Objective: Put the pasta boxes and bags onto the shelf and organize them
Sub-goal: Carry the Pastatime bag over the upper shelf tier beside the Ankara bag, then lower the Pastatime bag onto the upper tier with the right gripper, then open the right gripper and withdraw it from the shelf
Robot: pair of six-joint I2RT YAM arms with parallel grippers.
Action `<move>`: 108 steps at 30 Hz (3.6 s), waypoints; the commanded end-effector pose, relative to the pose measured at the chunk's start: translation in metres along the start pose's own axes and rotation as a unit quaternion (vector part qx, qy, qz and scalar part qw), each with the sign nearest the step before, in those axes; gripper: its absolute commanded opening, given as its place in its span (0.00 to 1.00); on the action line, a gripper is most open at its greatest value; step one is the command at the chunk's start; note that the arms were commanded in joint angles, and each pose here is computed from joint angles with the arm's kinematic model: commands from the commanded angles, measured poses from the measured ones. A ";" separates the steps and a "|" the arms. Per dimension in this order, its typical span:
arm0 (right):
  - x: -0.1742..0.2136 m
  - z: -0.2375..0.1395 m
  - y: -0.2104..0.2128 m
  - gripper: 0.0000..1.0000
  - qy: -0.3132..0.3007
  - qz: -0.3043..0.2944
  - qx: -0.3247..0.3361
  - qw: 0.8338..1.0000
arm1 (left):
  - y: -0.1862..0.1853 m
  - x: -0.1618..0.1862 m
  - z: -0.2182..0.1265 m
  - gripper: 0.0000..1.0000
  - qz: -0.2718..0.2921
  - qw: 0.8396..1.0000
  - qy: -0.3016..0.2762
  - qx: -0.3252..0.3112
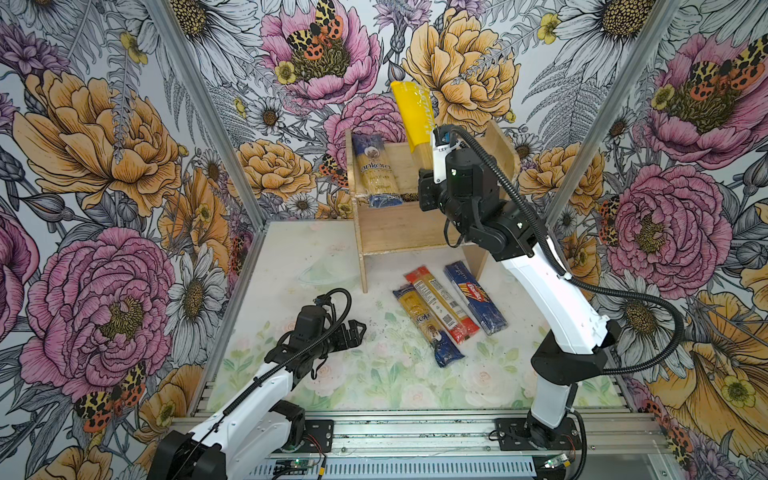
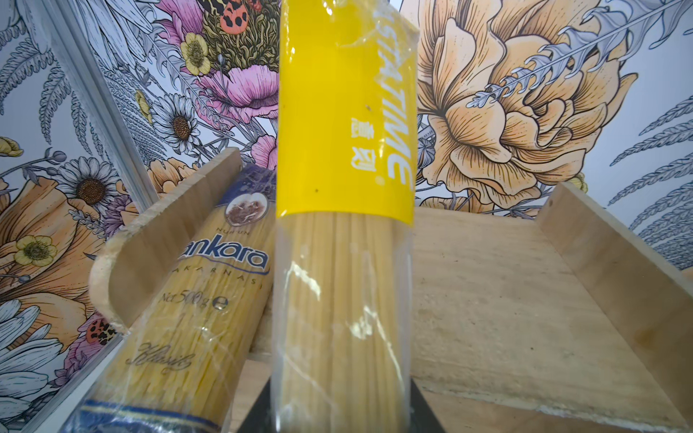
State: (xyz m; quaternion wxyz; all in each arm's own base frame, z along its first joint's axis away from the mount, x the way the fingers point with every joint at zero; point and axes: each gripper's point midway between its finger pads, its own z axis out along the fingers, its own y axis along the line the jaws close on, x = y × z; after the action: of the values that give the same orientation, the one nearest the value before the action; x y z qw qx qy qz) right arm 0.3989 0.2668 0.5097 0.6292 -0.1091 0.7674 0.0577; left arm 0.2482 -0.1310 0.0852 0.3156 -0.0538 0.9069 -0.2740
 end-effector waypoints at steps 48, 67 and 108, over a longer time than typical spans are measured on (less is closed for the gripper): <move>-0.012 0.038 -0.005 0.27 -0.042 0.070 0.007 0.997 | -0.004 -0.014 -0.005 0.99 0.008 1.000 -0.015 0.010; 0.004 0.046 -0.001 0.44 -0.022 0.059 0.002 0.998 | -0.004 -0.013 -0.007 0.99 0.008 1.000 -0.017 0.008; -0.023 -0.074 -0.018 0.65 -0.060 0.008 -0.140 0.988 | -0.006 -0.014 -0.013 0.99 0.002 1.000 -0.021 0.011</move>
State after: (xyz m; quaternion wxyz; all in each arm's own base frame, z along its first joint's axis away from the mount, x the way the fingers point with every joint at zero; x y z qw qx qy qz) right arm 0.3573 0.2327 0.5508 0.6621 -0.1548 0.7179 0.1490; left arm 0.2473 -0.1253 0.0917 0.3247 -0.0581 0.9031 -0.2750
